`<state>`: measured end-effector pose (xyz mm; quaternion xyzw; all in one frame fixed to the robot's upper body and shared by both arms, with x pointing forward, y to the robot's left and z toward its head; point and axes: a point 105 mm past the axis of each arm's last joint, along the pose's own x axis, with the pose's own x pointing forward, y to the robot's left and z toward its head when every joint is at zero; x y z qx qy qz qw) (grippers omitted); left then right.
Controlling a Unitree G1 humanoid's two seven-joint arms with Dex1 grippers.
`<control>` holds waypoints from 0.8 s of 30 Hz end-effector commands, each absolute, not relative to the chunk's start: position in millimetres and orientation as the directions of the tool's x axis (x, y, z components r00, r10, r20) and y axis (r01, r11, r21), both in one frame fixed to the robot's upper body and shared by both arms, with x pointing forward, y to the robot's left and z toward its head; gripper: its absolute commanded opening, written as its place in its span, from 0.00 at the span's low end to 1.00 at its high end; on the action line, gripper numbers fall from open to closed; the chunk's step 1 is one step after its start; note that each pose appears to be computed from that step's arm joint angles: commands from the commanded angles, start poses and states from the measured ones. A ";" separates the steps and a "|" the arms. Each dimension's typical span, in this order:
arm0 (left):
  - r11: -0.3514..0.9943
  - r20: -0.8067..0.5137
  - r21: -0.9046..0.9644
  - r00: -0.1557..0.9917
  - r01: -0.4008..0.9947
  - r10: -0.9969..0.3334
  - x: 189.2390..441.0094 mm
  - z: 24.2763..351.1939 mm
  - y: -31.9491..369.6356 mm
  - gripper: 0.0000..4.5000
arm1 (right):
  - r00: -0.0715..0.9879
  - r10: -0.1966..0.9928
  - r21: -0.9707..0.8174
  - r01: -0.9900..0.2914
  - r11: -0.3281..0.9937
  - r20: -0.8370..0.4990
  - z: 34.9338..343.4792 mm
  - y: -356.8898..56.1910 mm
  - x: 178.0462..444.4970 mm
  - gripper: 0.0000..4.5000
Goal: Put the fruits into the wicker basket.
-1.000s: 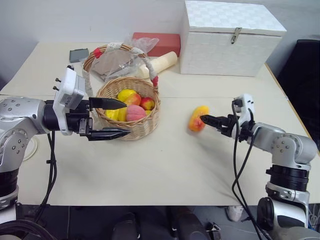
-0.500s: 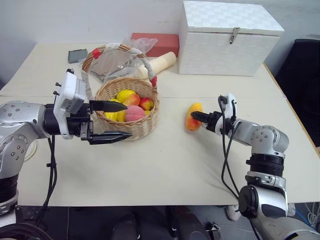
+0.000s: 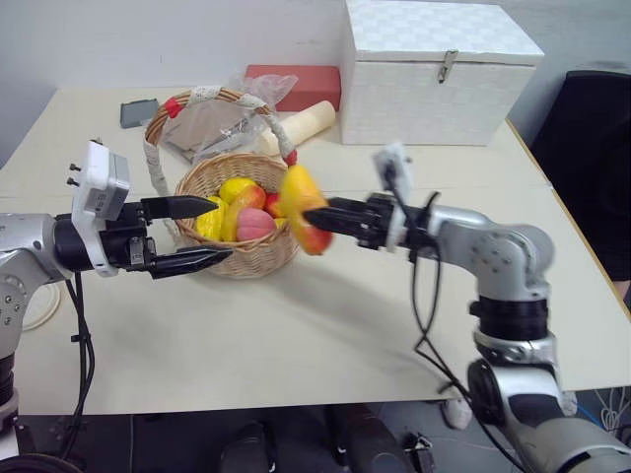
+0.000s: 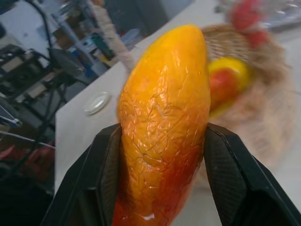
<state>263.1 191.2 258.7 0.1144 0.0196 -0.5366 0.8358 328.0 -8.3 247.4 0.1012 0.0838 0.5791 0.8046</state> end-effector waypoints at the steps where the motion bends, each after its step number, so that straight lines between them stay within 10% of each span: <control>1: 0.405 -0.138 0.228 0.441 0.885 -0.887 258.7 273.2 195.0 0.94 | 0.338 0.941 0.214 -0.919 0.331 -0.003 260.5 15.1 340.8 0.48; 6: 0.407 -0.133 0.244 0.446 0.880 -0.885 257.2 274.5 193.3 0.94 | 0.398 0.917 0.221 -0.895 0.386 0.009 272.0 46.1 369.2 0.48; 13: 0.412 -0.130 0.245 0.451 0.878 -0.883 253.7 271.1 190.1 0.94 | 0.383 0.923 0.198 -0.908 0.369 0.036 284.7 57.3 369.4 0.99; 21: 0.411 -0.113 0.249 0.448 0.877 -0.887 258.7 274.0 187.0 0.94 | 0.323 0.939 0.086 -0.945 0.315 0.119 301.4 -11.0 325.2 0.99; 24: 0.402 -0.098 0.262 0.438 0.877 -0.893 262.9 279.6 181.0 0.94 | 0.457 0.886 -0.045 -0.887 0.460 0.075 284.5 -38.2 334.1 0.99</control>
